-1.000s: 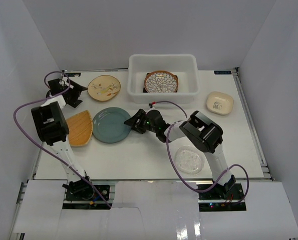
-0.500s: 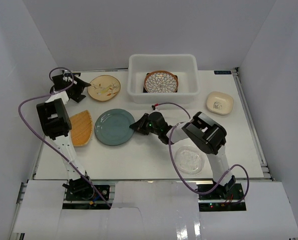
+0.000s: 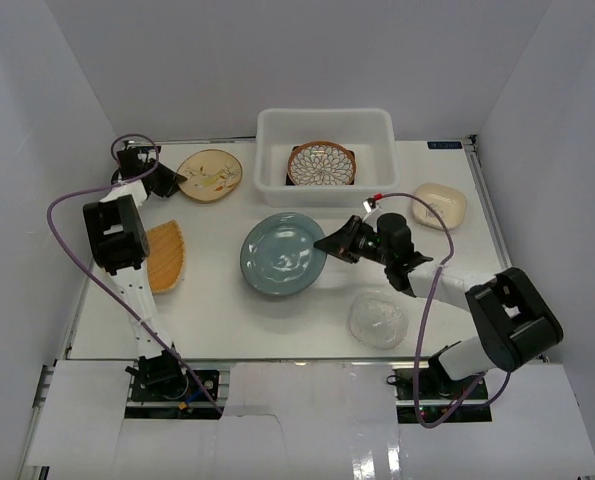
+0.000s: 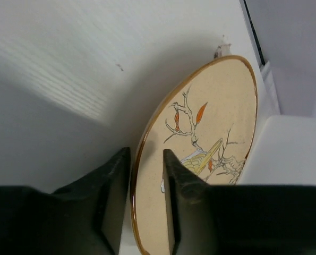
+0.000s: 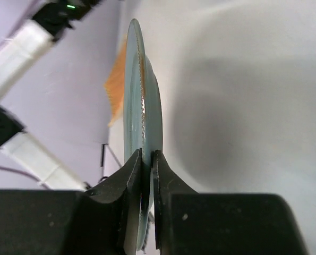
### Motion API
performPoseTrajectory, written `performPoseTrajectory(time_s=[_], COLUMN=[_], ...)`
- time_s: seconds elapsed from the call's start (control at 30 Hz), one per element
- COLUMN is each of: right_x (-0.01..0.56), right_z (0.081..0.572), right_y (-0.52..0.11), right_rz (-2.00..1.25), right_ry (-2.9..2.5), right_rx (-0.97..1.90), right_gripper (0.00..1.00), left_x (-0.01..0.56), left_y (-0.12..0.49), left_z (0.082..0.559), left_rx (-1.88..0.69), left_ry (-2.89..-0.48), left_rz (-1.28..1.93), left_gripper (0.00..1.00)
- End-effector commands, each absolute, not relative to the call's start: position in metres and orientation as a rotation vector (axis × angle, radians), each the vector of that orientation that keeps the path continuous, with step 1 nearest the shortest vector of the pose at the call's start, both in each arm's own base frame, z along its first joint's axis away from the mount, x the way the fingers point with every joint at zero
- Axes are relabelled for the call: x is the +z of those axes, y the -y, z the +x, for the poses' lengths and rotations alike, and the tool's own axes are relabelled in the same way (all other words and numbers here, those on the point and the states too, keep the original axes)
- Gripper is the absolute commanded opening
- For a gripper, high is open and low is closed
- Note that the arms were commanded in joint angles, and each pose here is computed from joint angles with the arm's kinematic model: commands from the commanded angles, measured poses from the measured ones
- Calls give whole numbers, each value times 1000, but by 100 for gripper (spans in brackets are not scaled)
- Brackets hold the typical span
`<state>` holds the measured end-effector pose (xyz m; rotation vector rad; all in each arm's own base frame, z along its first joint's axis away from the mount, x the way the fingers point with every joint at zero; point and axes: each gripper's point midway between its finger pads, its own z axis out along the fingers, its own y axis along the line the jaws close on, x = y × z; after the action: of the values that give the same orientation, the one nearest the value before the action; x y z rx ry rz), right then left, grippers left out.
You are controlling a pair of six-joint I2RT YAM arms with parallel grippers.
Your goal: Place the plates into the plastic bin on the countertop
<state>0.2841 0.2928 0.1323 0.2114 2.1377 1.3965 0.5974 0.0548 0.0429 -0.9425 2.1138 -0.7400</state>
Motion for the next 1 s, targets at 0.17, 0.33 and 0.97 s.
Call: performPoseTrajectory(time_s=[0.17,0.33,0.97], right_x=[339,363,251], right_z=[343,428,612], right_y=[-264,-245,-206], right_rz=[-20,53,191], right_ry=[-1614,-1574,-1853], right_rx=[1543,1328,921], right_gripper=[8,8,8], left_x=[42,82,258], left_y=[-54,-40,-18], left_z=[585,573,467], left_rx=[-714,-815,-856], left_ry=[-2108,-1997,-1622], left_rz=[-980,-972,-823], left_gripper=[0,0,0])
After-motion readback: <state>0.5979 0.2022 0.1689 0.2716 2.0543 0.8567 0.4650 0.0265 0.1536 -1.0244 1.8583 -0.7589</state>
